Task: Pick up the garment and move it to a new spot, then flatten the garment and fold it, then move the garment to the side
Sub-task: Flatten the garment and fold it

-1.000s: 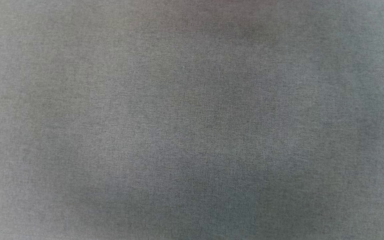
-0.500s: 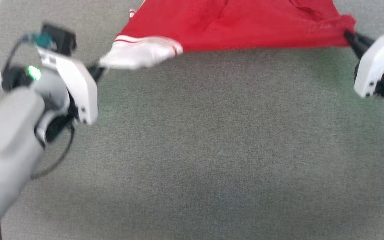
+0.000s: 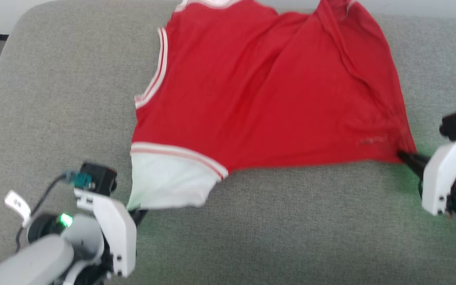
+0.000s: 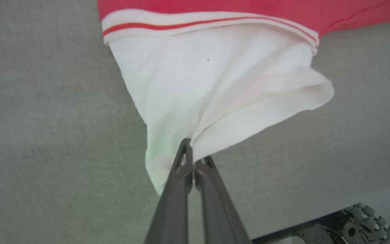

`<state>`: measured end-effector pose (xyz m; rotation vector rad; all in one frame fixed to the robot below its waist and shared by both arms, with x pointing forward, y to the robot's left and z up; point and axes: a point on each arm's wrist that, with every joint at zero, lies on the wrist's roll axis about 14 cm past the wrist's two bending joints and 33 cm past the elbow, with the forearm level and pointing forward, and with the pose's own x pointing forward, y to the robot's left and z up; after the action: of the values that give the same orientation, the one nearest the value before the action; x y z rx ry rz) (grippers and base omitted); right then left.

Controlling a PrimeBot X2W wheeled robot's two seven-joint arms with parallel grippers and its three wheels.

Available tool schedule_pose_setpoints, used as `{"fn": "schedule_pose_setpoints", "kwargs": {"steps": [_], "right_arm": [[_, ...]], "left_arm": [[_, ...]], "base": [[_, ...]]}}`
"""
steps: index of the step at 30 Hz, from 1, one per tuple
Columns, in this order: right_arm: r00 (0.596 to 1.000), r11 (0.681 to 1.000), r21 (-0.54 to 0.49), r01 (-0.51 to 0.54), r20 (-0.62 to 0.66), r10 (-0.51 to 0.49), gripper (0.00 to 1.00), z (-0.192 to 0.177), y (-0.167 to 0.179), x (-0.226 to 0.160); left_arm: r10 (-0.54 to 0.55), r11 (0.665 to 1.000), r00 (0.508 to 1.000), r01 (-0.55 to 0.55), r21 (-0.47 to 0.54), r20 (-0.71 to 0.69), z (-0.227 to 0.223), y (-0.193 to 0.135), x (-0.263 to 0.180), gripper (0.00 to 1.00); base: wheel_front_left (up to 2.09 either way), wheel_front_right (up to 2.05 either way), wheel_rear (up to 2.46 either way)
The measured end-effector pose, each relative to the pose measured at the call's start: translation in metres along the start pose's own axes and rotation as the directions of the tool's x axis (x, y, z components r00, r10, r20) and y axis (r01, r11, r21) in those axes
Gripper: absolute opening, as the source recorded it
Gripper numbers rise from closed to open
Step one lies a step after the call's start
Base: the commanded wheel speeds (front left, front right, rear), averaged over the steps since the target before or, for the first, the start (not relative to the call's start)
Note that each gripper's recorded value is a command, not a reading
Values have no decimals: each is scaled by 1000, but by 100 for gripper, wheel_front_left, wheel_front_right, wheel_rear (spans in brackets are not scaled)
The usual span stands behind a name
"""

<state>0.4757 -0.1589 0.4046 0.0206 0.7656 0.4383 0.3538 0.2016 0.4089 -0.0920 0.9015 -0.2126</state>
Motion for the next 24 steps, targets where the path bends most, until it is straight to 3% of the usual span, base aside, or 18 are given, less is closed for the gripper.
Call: {"fn": "schedule_pose_setpoints", "kwargs": {"steps": [15, 20, 24], "right_arm": [[958, 990, 124, -67, -268, 99, 0, -101, 29, -59], [963, 982, 176, -61, -249, 105, 0, -105, 34, -64], [975, 979, 198, -57, -199, 97, 0, -92, 33, -65]], "left_arm": [[-14, 985, 970, -28, -170, -241, -92, -23, -31, 0], [12, 985, 974, -50, -166, -225, -83, -15, -32, 0], [70, 991, 990, -83, -106, -121, -45, 4, -32, 0]], "base": [[0, 0, 0], [0, 0, 0], [0, 0, 0]]}}
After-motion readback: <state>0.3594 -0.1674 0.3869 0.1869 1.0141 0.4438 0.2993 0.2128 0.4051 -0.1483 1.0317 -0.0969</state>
